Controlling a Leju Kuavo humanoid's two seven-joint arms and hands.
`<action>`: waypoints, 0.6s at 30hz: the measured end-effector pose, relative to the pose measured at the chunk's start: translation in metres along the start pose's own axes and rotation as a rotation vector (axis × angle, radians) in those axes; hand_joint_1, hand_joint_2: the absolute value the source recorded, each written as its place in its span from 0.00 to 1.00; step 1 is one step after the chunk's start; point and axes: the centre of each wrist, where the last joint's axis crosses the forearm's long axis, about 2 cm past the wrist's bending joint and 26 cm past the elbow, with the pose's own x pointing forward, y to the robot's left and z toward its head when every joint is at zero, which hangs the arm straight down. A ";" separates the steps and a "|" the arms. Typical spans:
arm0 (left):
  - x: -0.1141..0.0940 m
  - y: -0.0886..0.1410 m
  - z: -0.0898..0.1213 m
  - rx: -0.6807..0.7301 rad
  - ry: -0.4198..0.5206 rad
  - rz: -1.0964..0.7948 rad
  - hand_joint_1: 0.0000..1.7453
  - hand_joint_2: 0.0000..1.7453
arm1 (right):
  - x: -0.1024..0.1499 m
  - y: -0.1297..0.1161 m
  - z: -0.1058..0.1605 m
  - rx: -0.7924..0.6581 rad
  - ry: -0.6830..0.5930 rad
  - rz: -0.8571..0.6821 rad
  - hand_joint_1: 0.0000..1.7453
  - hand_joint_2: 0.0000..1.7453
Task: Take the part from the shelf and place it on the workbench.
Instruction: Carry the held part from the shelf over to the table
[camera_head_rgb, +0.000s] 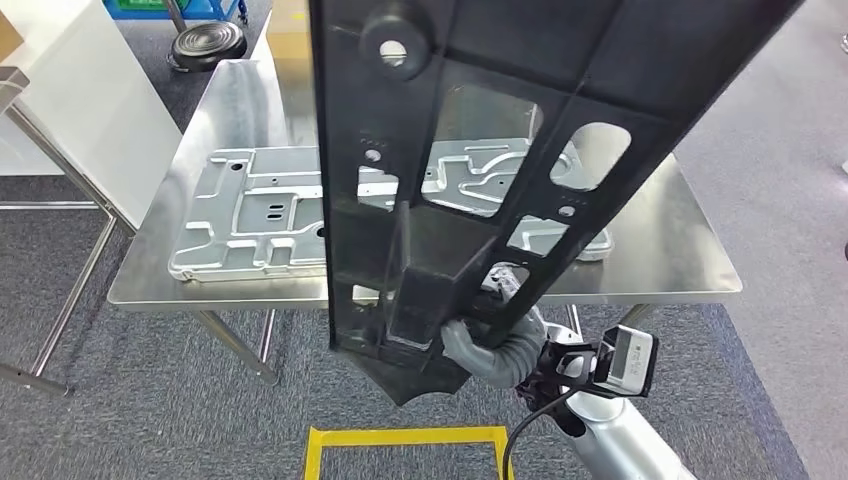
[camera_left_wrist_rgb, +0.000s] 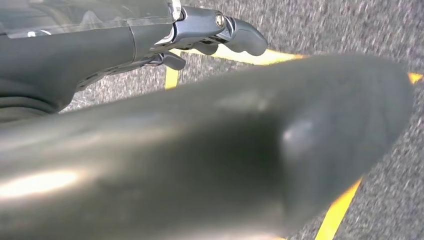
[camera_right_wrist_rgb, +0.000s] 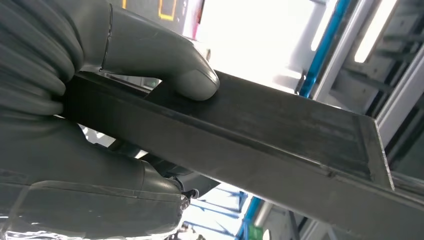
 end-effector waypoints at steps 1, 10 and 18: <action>0.000 0.001 0.000 0.000 0.000 0.000 0.00 0.00 | 0.000 -0.001 0.001 -0.011 -0.007 0.009 1.00 1.00; 0.000 0.005 0.000 -0.002 -0.005 -0.009 0.00 0.00 | 0.014 -0.009 0.015 -0.067 -0.081 0.074 1.00 1.00; 0.003 0.007 -0.002 0.004 -0.010 -0.012 0.00 0.00 | 0.026 -0.006 0.015 -0.054 -0.134 0.024 1.00 1.00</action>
